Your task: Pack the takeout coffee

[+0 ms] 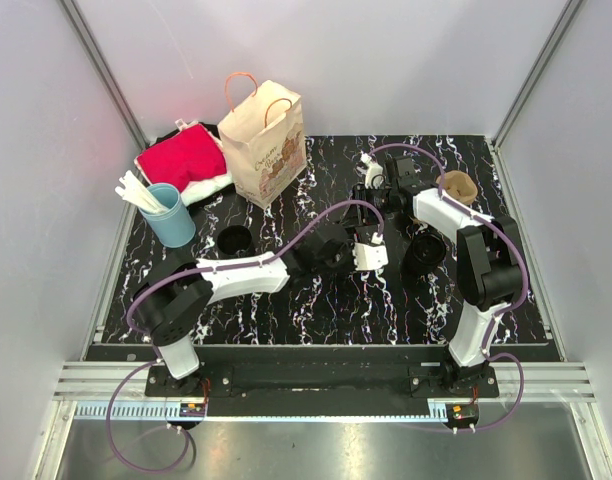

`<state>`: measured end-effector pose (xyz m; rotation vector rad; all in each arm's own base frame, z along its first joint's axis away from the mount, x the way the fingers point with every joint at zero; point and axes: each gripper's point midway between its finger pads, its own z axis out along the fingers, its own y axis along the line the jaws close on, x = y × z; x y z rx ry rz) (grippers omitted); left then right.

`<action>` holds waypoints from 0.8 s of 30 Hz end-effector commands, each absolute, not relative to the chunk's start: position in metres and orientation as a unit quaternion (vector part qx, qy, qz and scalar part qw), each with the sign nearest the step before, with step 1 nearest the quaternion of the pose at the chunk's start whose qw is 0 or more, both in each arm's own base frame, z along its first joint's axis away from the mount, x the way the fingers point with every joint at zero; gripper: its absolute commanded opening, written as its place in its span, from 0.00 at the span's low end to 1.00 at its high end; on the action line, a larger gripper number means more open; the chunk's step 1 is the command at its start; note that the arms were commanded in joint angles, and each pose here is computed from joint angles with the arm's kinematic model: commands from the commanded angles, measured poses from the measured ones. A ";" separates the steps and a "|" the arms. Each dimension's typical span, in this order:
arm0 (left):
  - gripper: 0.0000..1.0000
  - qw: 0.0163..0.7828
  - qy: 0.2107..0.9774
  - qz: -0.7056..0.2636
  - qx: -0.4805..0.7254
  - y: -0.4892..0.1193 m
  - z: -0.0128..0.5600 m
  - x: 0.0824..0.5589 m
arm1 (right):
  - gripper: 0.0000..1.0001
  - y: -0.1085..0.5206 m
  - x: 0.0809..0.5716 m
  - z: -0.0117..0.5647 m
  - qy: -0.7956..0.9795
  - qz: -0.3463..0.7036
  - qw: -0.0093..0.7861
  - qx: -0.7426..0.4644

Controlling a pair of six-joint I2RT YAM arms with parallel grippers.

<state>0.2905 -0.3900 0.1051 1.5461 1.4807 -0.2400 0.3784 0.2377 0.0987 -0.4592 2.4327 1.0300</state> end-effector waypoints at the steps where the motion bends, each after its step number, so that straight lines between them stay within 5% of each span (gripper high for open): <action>1: 0.44 0.370 0.653 -0.070 0.657 -0.359 0.031 0.274 | 0.41 0.213 0.345 0.046 0.928 0.299 0.155 -0.156; 24: 0.52 0.466 0.640 -0.139 0.595 -0.390 0.171 0.283 | 0.40 0.218 0.348 0.076 0.914 0.315 0.190 -0.171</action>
